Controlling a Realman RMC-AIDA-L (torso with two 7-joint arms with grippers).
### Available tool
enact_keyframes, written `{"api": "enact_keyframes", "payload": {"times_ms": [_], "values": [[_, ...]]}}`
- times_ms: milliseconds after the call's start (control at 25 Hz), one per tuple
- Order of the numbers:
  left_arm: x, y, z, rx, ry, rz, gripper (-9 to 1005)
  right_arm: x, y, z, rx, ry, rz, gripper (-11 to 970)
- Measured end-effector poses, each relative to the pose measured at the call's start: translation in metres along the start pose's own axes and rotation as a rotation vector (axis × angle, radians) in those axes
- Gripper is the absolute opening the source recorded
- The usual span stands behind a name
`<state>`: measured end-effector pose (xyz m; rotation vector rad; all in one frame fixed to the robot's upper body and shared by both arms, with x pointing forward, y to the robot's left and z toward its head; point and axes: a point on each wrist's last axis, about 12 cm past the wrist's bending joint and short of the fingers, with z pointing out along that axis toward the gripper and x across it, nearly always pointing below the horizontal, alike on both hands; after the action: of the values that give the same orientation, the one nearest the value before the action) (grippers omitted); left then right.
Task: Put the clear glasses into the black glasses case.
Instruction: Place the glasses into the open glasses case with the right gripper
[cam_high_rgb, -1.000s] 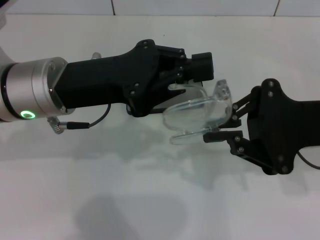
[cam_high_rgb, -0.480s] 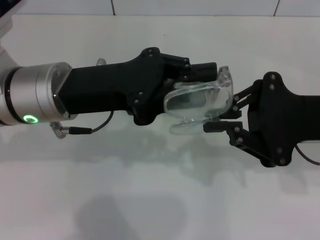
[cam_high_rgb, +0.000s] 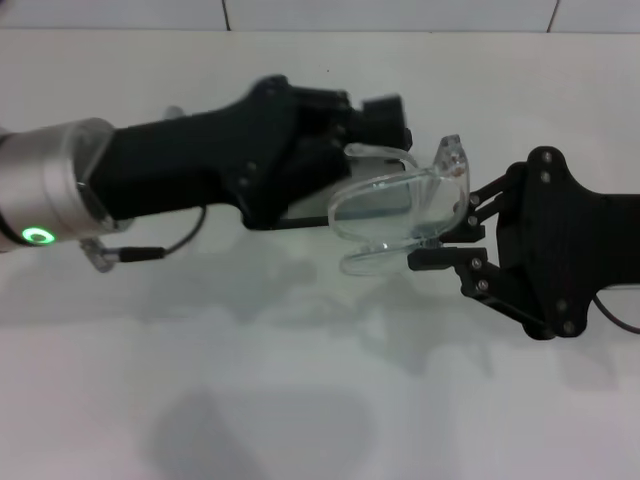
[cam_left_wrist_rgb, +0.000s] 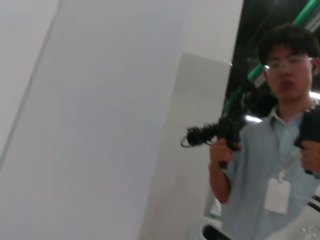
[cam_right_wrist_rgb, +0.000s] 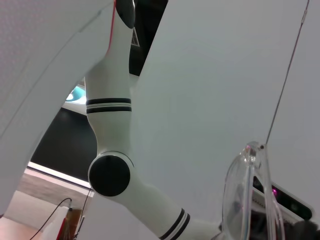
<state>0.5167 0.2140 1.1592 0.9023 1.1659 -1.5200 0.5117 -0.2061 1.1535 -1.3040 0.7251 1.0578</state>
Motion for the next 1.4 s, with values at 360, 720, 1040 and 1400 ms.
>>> {"api": "enact_keyframes", "payload": {"times_ms": [360,720,1040,1400], "values": [[0.009,-0.009,-0.038,-0.154,-0.024,0.013,51,0.0,-0.011,-0.005,0.037,0.068,0.106,49],[0.029,-0.027,-0.081,-0.301,0.09,-0.042,50,-0.019,-0.077,-0.004,0.091,0.443,0.39,49],[0.037,-0.029,-0.082,-0.287,0.313,-0.024,51,-0.015,-0.126,0.035,0.03,0.918,0.477,49],[0.039,-0.026,-0.076,-0.279,0.318,-0.024,50,-0.012,-0.15,0.083,-0.087,1.294,0.391,49]]}}
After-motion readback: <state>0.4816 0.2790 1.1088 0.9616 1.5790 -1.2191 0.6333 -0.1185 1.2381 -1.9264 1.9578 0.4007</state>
